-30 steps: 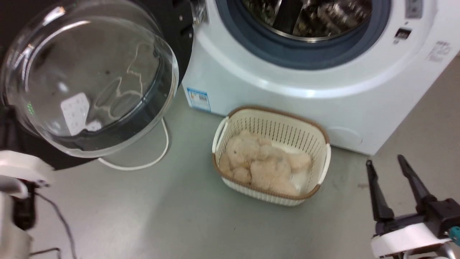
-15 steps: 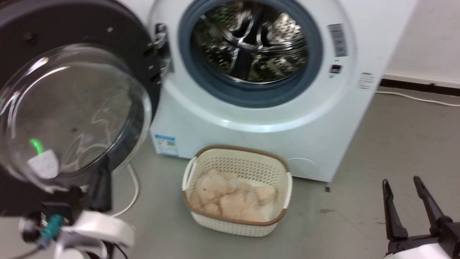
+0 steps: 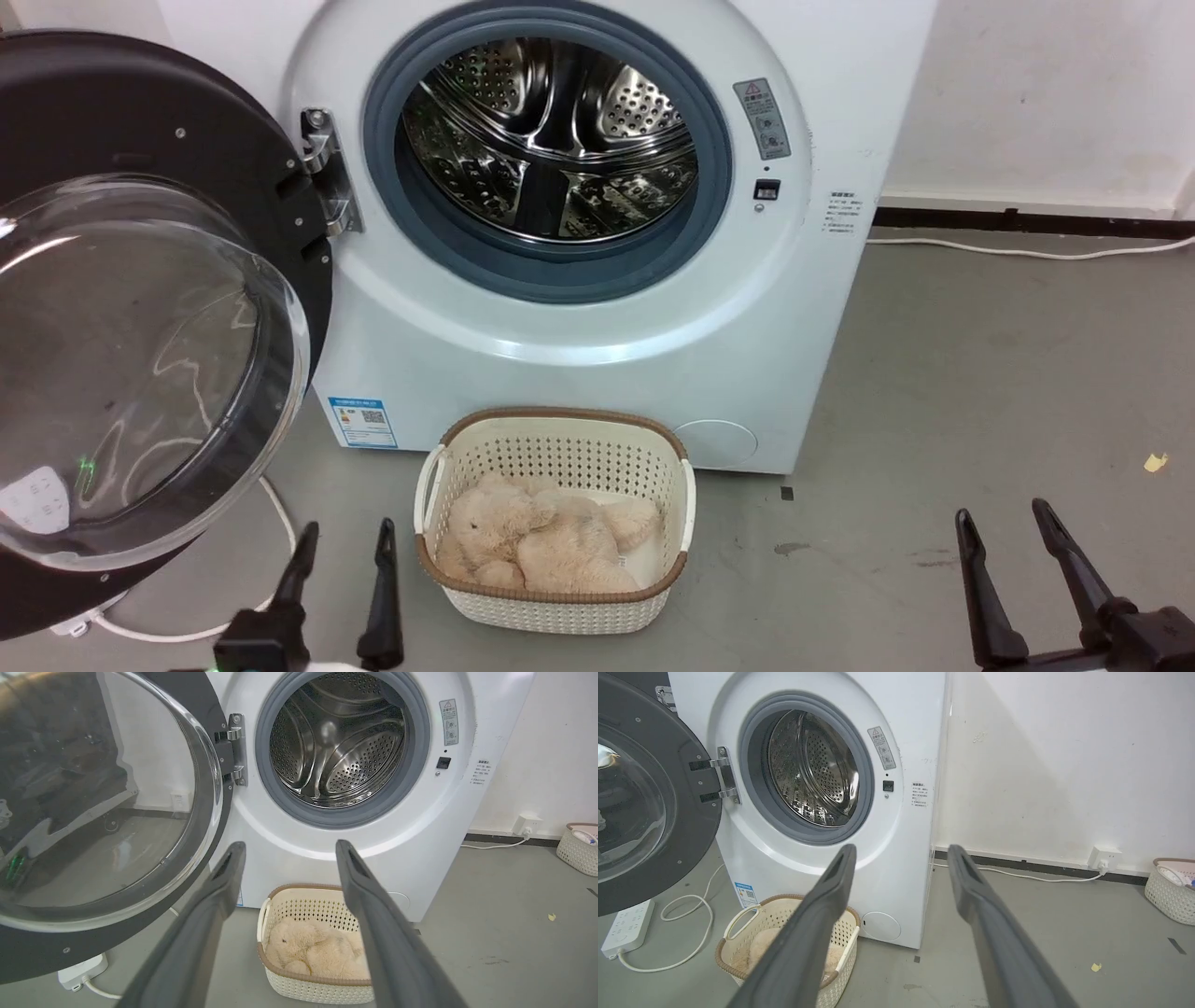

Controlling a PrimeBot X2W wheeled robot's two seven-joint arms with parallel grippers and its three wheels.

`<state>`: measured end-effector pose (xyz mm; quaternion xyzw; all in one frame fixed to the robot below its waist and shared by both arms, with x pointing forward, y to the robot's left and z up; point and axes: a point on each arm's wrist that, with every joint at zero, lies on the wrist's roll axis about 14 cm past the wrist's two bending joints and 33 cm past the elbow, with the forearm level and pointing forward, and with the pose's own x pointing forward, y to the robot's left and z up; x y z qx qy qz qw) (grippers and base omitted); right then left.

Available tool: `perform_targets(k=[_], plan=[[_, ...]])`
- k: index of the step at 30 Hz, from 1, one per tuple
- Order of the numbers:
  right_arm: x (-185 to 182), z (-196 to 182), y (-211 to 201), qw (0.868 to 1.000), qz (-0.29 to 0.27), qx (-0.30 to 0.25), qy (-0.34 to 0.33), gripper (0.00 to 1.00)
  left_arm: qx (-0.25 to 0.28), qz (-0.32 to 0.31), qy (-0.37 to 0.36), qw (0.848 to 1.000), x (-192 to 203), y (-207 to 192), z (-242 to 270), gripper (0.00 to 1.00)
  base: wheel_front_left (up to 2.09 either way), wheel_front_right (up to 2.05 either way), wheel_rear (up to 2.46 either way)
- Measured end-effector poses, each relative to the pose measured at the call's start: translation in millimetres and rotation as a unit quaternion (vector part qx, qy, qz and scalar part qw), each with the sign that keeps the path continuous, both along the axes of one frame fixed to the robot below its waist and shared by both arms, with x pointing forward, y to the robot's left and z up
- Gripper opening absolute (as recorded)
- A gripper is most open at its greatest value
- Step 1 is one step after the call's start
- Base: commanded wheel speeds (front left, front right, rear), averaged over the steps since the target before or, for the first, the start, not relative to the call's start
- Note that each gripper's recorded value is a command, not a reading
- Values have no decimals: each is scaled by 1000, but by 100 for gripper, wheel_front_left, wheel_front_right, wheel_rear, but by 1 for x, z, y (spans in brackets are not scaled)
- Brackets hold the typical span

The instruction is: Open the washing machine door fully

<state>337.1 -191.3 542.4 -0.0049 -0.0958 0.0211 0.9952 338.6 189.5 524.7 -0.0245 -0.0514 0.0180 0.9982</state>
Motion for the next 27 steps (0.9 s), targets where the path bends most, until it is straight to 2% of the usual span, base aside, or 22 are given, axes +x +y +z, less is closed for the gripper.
perform_targets(k=[23,24,27], plan=[[-5,-12,2,1000,3,9,18,100,30,-38,10,999,-3,-19,-9,100,0,0,0],[-5,-13,2,1000,3,10,18,0,30,-39,10,999,-3,-20,-9,0,0,0,0],[-5,-12,2,1000,3,10,18,0,30,-39,11,999,-3,-20,-9,0,0,0,0]])
